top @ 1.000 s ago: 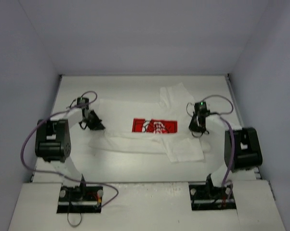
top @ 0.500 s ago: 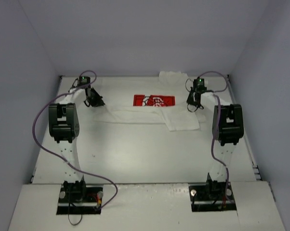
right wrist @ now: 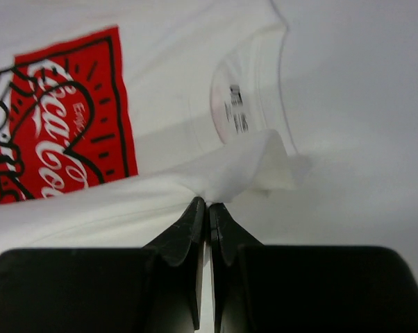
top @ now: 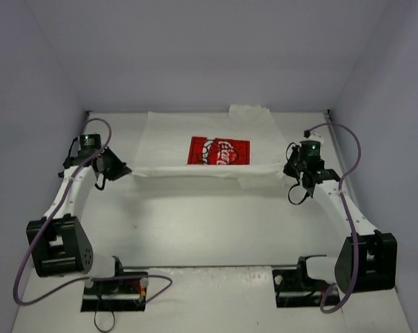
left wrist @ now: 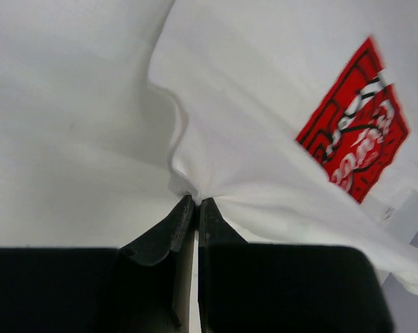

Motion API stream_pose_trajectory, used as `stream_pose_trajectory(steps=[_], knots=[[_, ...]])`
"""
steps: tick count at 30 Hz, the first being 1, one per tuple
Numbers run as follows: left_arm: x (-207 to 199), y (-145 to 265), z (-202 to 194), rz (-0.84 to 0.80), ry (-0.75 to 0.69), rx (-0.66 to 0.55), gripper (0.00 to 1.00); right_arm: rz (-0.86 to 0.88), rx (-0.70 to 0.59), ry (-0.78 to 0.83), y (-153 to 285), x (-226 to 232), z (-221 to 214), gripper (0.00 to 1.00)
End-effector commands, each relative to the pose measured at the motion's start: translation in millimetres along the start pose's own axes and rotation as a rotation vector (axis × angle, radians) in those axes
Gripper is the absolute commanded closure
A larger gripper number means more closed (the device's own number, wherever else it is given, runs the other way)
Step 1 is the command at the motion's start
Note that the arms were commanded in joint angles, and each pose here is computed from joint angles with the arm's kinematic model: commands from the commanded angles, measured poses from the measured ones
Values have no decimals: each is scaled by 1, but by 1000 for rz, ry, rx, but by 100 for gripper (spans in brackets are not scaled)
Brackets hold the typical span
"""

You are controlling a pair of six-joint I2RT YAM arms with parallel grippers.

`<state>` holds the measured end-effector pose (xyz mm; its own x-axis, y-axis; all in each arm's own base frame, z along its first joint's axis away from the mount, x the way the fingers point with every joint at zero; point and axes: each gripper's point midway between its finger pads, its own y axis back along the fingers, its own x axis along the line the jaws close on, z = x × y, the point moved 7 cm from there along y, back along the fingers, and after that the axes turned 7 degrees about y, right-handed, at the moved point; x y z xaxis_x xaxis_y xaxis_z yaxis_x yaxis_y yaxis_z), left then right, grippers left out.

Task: Fold and stack the t-shirts
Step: Flatten out the tshirt

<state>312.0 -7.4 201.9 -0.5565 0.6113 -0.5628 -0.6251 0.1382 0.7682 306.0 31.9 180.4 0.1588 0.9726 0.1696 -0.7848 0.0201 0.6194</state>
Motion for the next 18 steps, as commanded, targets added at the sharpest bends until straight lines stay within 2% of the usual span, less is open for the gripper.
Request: stream_pose_trajectory(steps=[1, 4, 9, 18], knots=[[37, -12, -25, 93, -6, 62, 100, -77, 50, -55, 9, -18, -36, 100], [55, -16, -40, 126, 2, 91, 100, -82, 85, -97, 17, -22, -56, 100], [61, -8, -51, 108, -2, 89, 100, -146, 106, -143, 32, -32, -75, 100], [65, -5, -55, 112, -3, 96, 100, -163, 92, -160, 43, -34, -75, 100]])
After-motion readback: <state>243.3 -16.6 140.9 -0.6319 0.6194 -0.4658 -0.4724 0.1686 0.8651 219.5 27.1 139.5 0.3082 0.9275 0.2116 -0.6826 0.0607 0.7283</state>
